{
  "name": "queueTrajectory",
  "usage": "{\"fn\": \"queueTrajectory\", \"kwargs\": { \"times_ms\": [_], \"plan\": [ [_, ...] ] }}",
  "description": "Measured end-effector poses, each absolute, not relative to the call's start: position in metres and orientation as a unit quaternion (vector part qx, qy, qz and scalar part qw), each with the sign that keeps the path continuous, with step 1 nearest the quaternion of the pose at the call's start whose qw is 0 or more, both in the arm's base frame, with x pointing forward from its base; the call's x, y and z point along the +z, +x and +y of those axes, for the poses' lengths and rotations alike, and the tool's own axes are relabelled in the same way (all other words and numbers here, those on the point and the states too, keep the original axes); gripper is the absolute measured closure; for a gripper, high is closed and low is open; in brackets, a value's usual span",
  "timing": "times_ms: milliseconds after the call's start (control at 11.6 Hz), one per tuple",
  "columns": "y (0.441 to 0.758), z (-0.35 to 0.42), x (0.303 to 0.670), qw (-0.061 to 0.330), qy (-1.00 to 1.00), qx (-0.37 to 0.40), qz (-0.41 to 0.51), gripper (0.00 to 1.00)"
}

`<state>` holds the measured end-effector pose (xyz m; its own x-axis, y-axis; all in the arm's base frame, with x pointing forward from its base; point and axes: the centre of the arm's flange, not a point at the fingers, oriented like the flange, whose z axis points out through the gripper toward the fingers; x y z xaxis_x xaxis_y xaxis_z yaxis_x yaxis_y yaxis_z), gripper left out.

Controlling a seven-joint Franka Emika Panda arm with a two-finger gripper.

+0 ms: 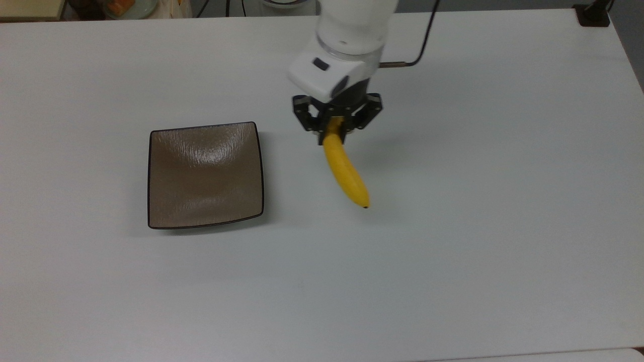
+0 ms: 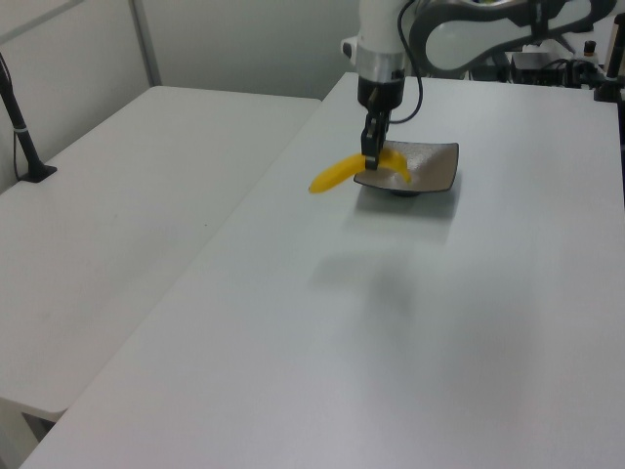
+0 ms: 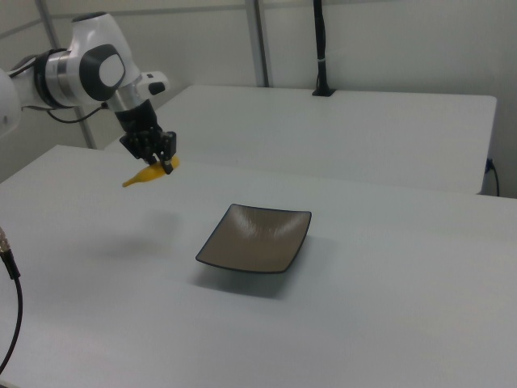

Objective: Bananas placed on a ceramic plate
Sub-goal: 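Lift the banana and carry it over the brown square plate, then lower the banana onto the plate and open the gripper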

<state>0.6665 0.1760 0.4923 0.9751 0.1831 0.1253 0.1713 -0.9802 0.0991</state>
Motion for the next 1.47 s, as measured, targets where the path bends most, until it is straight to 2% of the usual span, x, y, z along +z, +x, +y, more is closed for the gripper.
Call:
{"fn": "queueTrajectory", "kwargs": {
  "times_ms": [517, 1121, 1207, 1293, 1466],
  "plan": [
    [0.677, 0.073, 0.503, 0.068, 0.992, 0.049, 0.092, 0.67],
    [0.677, -0.005, 0.472, 0.075, 0.995, 0.012, 0.069, 0.67],
    [0.678, -0.014, 0.467, 0.075, 0.995, 0.012, 0.064, 0.63],
    [0.68, -0.017, 0.461, 0.076, 0.995, 0.014, 0.063, 0.51],
    [0.683, -0.015, 0.451, 0.076, 0.995, 0.013, 0.065, 0.2]
  ]
}}
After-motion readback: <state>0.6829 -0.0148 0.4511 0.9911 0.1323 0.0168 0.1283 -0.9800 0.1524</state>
